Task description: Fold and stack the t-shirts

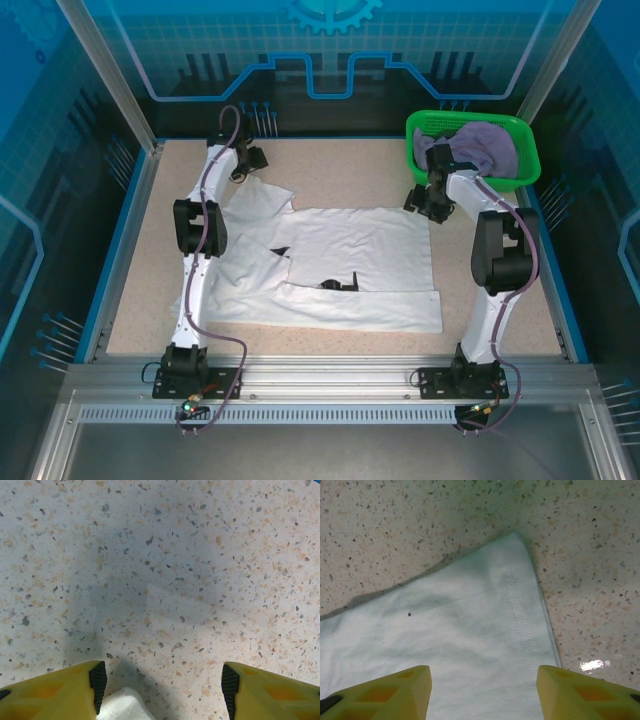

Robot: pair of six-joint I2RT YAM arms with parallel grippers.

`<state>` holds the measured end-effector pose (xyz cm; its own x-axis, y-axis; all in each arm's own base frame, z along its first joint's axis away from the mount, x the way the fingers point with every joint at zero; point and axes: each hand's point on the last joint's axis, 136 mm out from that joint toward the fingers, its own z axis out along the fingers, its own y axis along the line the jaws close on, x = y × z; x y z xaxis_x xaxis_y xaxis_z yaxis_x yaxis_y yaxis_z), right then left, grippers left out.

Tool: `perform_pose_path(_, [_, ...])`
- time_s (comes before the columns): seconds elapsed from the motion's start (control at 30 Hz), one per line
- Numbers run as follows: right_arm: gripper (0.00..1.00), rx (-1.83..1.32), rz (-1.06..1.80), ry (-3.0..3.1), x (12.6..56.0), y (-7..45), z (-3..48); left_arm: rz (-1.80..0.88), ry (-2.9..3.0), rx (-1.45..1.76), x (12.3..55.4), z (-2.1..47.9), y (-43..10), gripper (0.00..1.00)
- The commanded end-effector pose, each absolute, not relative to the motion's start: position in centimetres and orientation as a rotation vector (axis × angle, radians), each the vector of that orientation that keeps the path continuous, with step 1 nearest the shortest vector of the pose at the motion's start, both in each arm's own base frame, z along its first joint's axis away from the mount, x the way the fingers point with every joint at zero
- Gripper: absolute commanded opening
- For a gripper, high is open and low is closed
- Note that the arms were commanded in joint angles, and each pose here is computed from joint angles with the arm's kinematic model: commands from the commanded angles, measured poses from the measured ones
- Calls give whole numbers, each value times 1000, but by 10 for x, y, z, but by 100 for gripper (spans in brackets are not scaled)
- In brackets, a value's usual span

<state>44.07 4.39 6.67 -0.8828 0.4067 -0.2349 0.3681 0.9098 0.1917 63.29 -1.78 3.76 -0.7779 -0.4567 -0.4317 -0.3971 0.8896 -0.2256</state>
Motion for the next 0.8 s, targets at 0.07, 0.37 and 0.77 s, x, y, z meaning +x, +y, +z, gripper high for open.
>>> perform_pose_path(0.07, [59,618,250,2807,447,47,62,-153,2647,-647,611,38,-18,64])
perform_pose_path(0.37, [59,614,266,2796,451,49,64,-155,2653,-664,610,30,-16,56])
perform_pose_path(0.77, [55,632,199,2791,460,37,61,-174,2641,-659,614,30,-18,28])
